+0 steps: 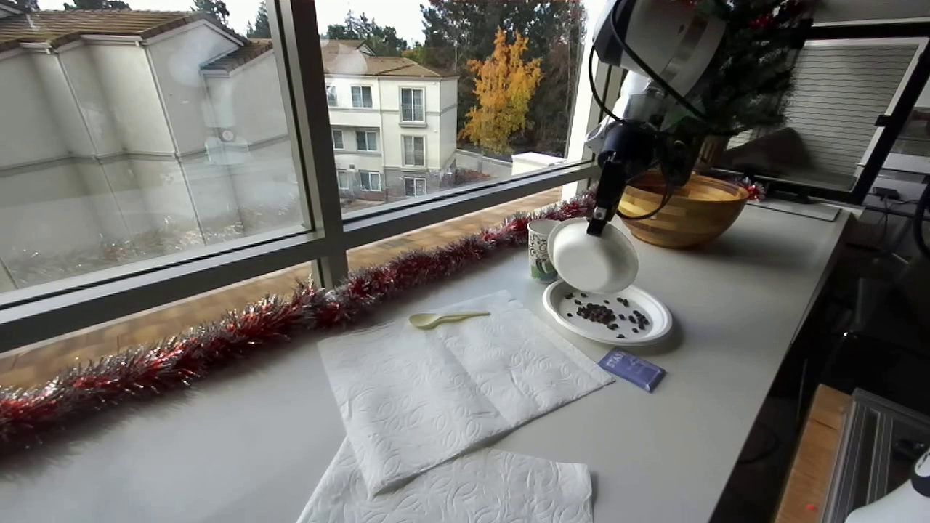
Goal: Pour the contents in the smaller bowl on to the plate
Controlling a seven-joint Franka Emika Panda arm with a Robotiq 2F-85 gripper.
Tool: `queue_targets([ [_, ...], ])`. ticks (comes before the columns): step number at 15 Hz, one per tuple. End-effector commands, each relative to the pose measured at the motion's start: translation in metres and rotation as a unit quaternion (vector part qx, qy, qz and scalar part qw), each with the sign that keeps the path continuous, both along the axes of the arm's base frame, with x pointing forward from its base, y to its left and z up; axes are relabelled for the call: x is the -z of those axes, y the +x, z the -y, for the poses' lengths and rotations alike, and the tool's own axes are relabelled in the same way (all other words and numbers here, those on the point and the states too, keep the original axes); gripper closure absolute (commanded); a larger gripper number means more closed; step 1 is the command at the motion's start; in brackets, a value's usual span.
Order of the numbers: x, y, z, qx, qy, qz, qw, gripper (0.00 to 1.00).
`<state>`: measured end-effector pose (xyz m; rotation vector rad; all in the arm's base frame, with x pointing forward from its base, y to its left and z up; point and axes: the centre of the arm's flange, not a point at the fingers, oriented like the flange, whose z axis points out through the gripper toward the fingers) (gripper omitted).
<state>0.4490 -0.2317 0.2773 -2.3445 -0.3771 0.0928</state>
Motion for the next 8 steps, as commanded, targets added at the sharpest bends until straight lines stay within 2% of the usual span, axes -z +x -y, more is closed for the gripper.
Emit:
queue_targets([
  [1, -0.023, -0.029, -0.068, 0.022, -0.094, 0.025, 0.9950, 0.99],
  [5, -0.031, -0.030, -0.125, 0.047, -0.182, 0.073, 0.9795, 0.99],
  [8, -0.036, -0.027, -0.163, 0.073, -0.243, 0.117, 0.9601, 0.99],
])
